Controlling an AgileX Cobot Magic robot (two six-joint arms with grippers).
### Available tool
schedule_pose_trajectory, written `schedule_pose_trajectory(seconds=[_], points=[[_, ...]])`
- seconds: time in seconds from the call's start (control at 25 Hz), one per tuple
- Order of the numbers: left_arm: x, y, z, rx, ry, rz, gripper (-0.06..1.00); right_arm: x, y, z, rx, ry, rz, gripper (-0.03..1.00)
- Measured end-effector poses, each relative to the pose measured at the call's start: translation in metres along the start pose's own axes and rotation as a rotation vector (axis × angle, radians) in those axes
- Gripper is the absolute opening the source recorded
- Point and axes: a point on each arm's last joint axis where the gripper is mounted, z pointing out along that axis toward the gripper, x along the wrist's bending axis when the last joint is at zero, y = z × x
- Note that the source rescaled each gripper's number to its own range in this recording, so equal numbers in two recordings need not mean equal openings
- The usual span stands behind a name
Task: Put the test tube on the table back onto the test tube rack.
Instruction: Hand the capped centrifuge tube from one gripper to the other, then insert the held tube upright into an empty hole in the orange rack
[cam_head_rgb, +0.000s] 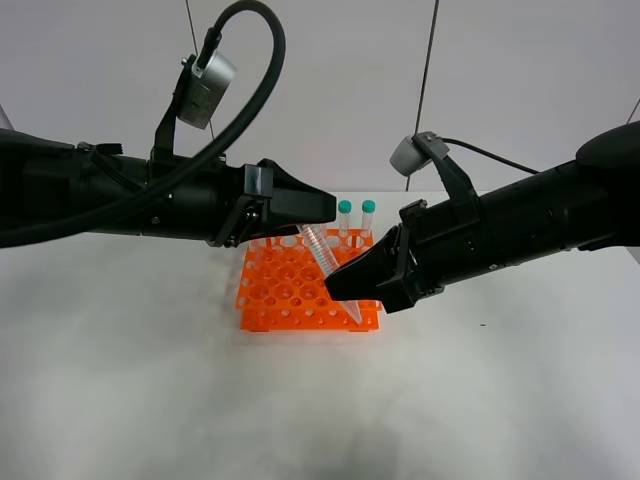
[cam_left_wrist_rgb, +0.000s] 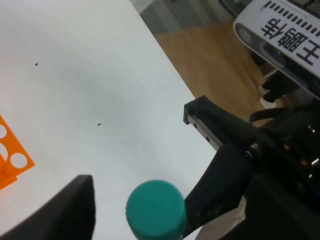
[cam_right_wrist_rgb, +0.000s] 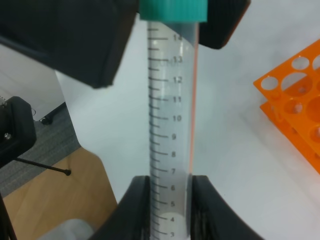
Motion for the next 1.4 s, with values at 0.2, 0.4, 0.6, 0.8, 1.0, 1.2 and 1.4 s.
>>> schedule_pose_trajectory(seconds=[0.2,0.4,0.6,0.8,1.0,1.2,1.4], points=[[-0.001,0.000,0.000,0.003,-0.007,0.000,0.38,0.000,0.000,0.000,0.000,0.000,0.000,0.03],[0.000,0.000,0.000,0.000,0.000,0.000,0.00,0.000,0.000,0.000,0.001,0.003,-0.001,0.03],[0.000,0.000,0.000,0.000,0.000,0.000,0.00,0.000,0.000,0.000,0.000,0.003,0.000,0.03],[0.000,0.000,0.000,0.001,-0.002,0.000,0.00,-0.001,0.000,0.000,-0.004,-0.009,0.001,0.16],[-0.001,0.000,0.000,0.003,-0.007,0.000,0.00,-0.003,0.002,0.000,-0.014,-0.033,0.000,0.89],[-0.001,0.000,0.000,0.003,-0.007,0.000,0.00,0.003,0.019,-0.008,0.019,-0.013,0.004,1.00],[-0.001,0.000,0.000,0.003,-0.007,0.000,0.00,0.014,0.046,-0.031,0.199,-0.047,0.014,1.00]])
